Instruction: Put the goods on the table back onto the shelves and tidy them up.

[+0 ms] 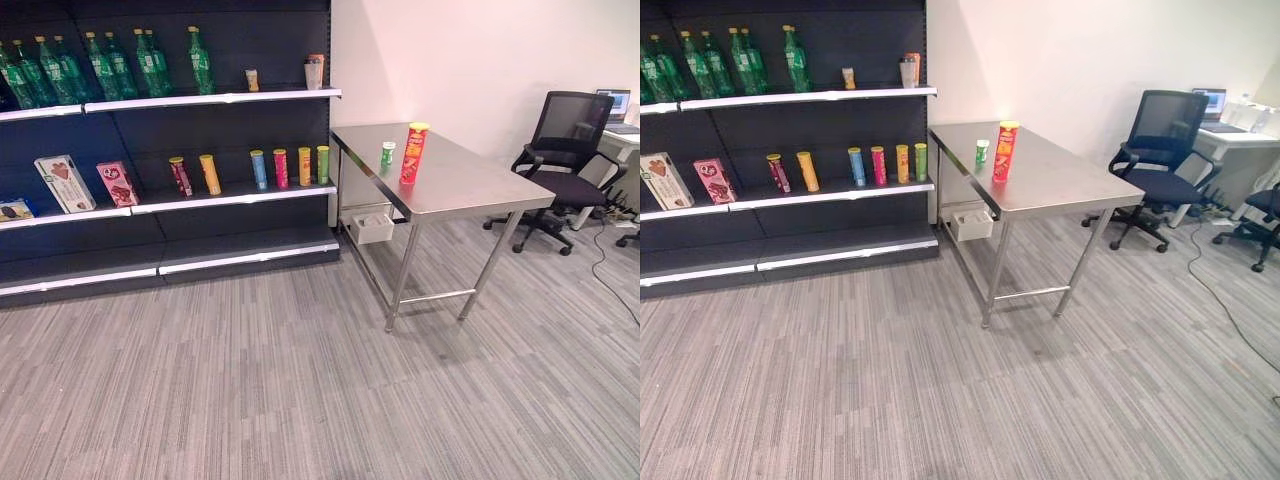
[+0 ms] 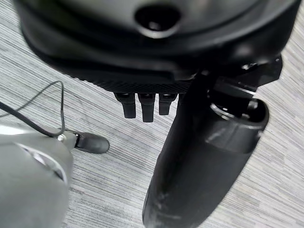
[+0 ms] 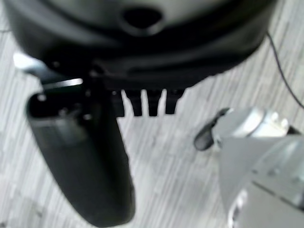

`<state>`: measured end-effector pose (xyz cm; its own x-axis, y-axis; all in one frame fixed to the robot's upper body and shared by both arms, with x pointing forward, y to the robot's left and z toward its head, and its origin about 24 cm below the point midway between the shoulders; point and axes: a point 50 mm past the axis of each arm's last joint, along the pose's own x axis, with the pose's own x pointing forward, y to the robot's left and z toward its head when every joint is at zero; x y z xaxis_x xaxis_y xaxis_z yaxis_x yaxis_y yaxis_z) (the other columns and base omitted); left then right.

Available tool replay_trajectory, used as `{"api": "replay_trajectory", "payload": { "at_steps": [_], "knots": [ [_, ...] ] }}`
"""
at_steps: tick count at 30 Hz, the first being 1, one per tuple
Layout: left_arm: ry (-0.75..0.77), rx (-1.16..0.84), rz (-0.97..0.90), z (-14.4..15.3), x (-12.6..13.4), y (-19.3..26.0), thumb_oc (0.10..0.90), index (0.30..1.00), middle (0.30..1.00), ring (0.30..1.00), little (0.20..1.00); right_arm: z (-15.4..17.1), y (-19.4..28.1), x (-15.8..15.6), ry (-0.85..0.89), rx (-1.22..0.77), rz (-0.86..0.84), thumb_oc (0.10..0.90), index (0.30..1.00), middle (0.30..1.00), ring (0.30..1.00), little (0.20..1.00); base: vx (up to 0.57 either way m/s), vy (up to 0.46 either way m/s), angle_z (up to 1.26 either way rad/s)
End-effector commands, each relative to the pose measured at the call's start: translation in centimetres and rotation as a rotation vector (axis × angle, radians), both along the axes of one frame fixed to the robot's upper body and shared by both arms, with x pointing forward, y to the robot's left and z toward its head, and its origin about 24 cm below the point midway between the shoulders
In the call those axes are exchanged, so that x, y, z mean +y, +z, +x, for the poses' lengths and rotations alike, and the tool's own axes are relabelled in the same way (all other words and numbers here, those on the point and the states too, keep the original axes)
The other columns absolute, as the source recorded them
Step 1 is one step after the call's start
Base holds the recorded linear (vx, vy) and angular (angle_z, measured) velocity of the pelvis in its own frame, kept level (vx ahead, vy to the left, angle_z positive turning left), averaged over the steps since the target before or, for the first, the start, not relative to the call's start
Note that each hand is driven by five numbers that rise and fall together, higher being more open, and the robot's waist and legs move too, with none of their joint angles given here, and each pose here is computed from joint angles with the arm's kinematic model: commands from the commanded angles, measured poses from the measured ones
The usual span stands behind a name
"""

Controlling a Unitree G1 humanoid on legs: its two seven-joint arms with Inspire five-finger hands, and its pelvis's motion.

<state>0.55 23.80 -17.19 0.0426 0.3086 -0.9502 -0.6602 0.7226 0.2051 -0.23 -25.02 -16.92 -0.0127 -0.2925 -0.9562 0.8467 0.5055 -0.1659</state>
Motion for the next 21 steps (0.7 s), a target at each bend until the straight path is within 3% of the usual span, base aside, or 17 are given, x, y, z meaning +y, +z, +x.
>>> {"api": "replay_trajectory", "payload": {
  "at_steps": [1,21],
  "knots": [
    [0.030,-0.044,0.034,1.4,0.4,0.2,0.800,0.900,0.900,0.900,0.900,0.9,0.2,0.0,-0.060,0.034,-0.025,0.800,0.900,0.900,0.900,0.900,0.00,0.000,0.00],
    [-0.075,-0.073,0.026,2.6,-0.4,0.1,0.800,0.900,0.900,0.900,0.900,1.0,0.0,0.8,0.187,0.105,-0.026,0.800,0.900,0.900,0.900,0.900,0.00,-0.003,0.01]
  ]
}}
